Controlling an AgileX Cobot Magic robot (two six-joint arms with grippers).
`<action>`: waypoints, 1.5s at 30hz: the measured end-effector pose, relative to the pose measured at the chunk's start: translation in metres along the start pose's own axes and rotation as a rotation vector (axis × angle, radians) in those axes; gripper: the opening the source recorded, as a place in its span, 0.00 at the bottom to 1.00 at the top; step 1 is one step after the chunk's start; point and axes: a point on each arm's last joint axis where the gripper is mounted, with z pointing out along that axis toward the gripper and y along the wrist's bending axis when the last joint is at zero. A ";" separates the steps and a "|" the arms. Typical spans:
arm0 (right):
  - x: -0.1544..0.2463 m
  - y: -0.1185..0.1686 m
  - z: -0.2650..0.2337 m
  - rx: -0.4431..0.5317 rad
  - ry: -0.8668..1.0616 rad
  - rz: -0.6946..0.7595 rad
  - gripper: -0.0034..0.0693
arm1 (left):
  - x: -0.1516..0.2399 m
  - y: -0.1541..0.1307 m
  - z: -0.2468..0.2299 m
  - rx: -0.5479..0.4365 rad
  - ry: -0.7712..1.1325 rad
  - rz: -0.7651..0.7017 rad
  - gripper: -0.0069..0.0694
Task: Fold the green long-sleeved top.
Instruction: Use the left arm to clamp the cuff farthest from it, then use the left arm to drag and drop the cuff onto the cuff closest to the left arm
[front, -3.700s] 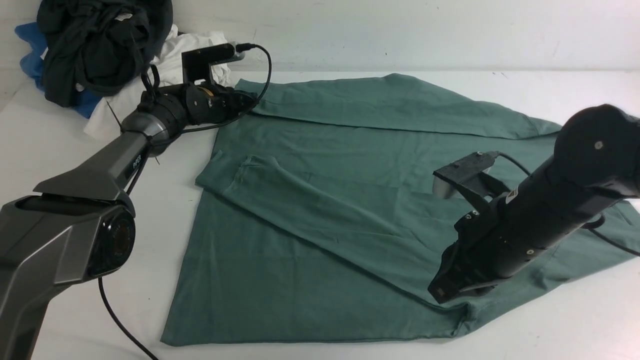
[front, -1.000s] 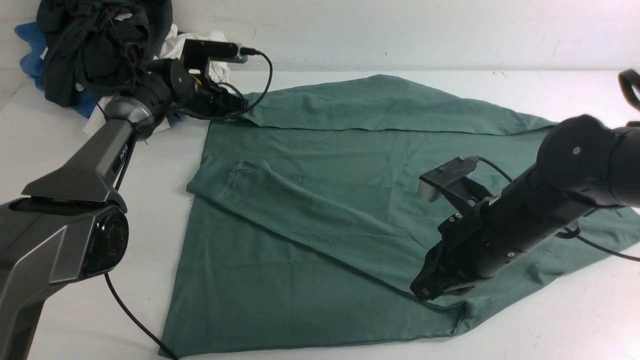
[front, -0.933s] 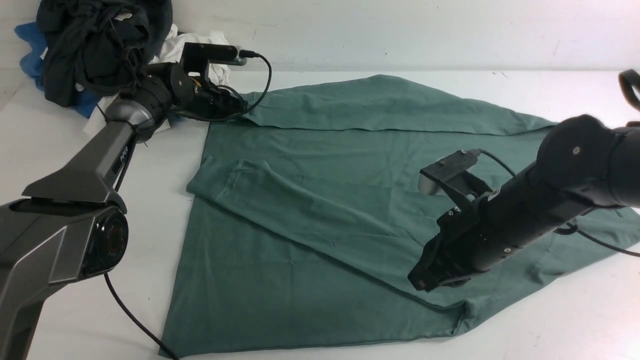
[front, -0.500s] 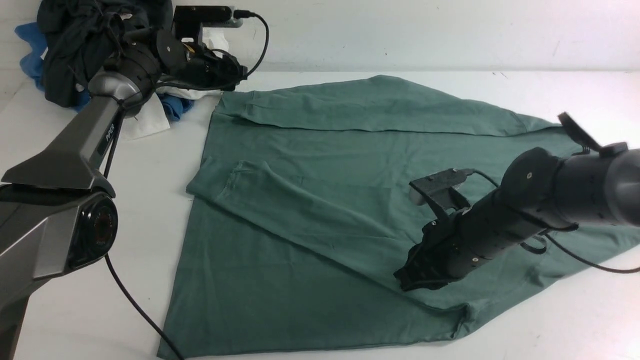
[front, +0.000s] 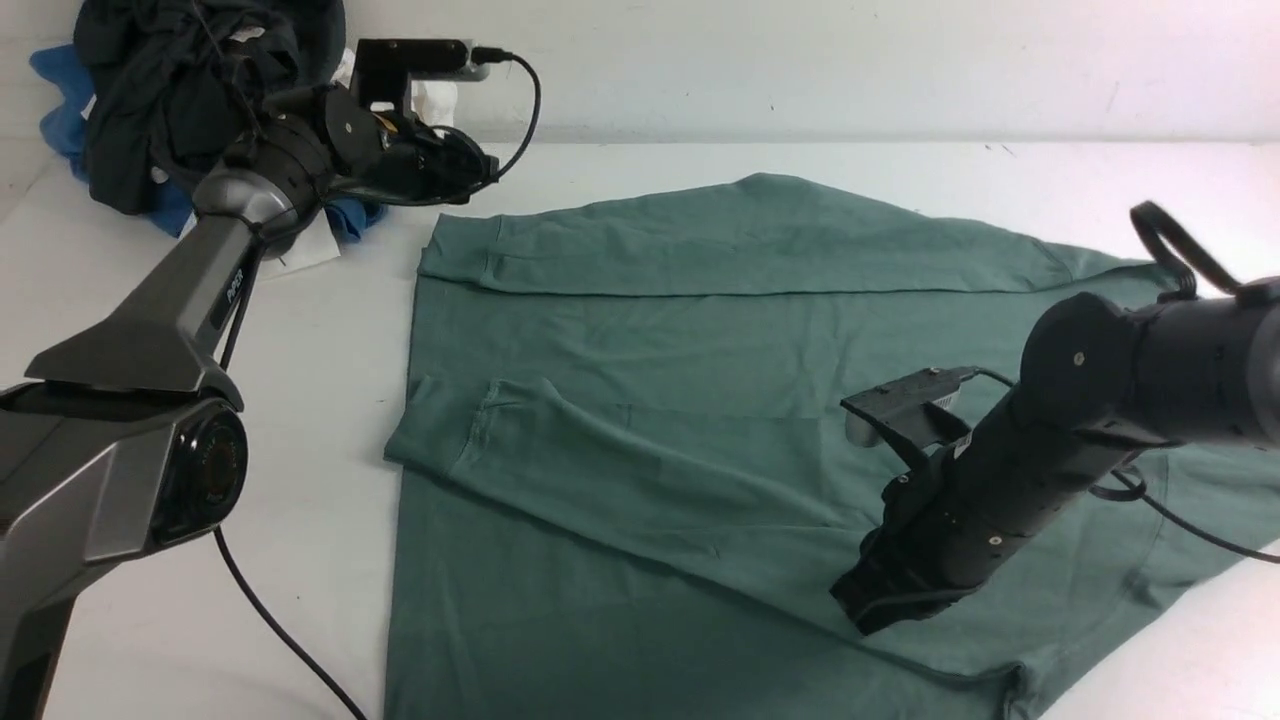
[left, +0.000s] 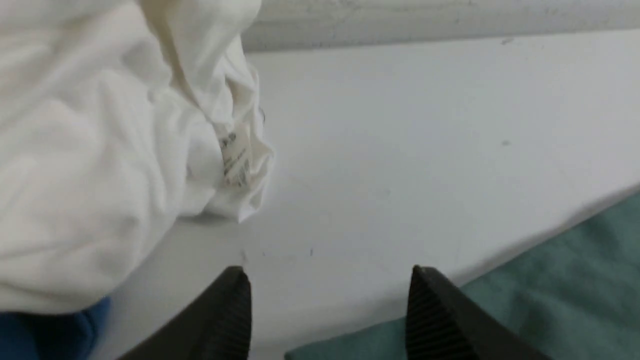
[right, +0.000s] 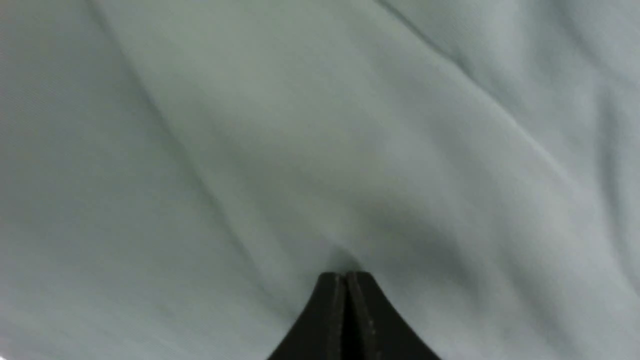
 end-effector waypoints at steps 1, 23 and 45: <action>-0.001 0.001 0.001 -0.018 -0.015 0.007 0.04 | 0.005 0.001 0.004 -0.003 0.012 0.001 0.60; -0.009 0.002 0.008 -0.056 -0.088 -0.008 0.04 | -0.019 -0.007 -0.025 0.009 0.047 0.032 0.11; 0.012 0.019 -0.114 0.295 -0.178 -0.147 0.04 | -0.068 -0.073 -0.200 0.093 0.395 -0.008 0.11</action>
